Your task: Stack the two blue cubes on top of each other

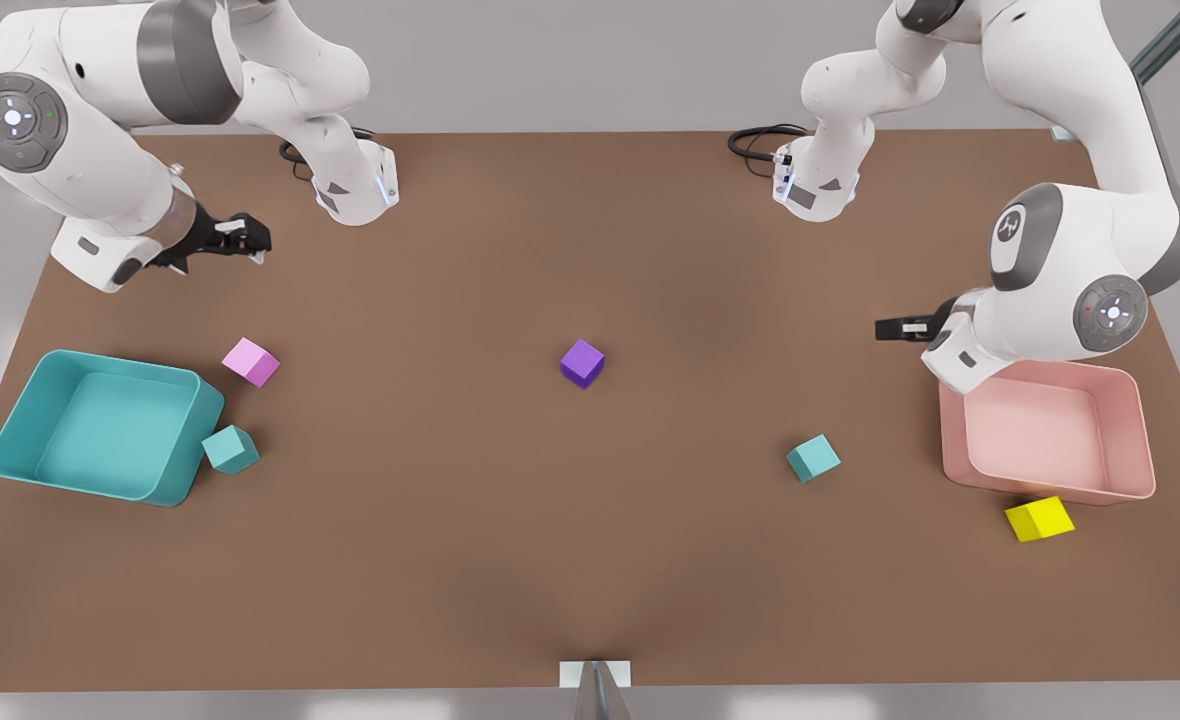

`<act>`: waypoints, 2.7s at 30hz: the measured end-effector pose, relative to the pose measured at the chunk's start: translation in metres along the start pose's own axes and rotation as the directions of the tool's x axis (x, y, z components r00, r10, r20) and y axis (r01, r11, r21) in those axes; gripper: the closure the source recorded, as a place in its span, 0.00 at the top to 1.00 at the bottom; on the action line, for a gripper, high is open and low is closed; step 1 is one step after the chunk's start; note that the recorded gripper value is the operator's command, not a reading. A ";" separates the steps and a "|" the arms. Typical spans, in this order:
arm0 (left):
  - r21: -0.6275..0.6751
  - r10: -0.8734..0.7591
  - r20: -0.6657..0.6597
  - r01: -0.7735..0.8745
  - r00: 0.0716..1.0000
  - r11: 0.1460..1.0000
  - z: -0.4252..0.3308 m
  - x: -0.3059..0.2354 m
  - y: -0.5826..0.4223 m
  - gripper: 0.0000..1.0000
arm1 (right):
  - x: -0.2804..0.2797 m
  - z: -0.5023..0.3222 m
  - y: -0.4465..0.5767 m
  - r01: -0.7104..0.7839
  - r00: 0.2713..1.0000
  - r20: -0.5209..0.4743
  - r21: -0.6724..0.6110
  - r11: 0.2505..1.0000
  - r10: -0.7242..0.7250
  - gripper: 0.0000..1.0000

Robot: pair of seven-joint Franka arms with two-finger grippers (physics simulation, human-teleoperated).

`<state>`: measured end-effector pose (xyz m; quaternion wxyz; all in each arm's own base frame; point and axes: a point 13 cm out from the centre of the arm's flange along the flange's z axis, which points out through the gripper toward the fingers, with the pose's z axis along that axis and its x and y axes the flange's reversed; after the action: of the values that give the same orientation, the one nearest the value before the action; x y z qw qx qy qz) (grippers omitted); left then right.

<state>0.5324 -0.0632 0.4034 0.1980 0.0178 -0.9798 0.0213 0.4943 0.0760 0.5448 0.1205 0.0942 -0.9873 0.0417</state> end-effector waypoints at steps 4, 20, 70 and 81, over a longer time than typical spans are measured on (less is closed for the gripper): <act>0.000 -0.012 -0.007 0.012 1.000 1.000 0.001 0.001 0.001 1.00 | -0.023 0.036 0.000 0.016 0.997 -0.075 0.031 0.999 -0.014 1.00; -0.003 -0.036 -0.026 0.036 0.999 0.999 0.006 0.002 -0.001 1.00 | -0.170 0.281 -0.133 0.661 0.751 0.018 -0.026 0.750 -0.661 1.00; -0.002 -0.038 -0.123 0.038 0.992 0.999 0.028 0.007 -0.007 1.00 | -0.175 0.427 -0.193 0.962 -0.222 0.034 0.168 -0.213 -0.974 1.00; 0.011 -0.036 -0.141 0.038 0.989 0.999 0.033 0.006 -0.010 1.00 | -0.163 0.445 -0.201 0.960 -0.240 0.038 0.161 -0.231 -0.970 1.00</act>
<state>0.5147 -0.0744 0.3757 0.2667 0.0357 -0.9628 0.0256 0.5868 -0.1385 0.0864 0.0293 0.8393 -0.5413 -0.0416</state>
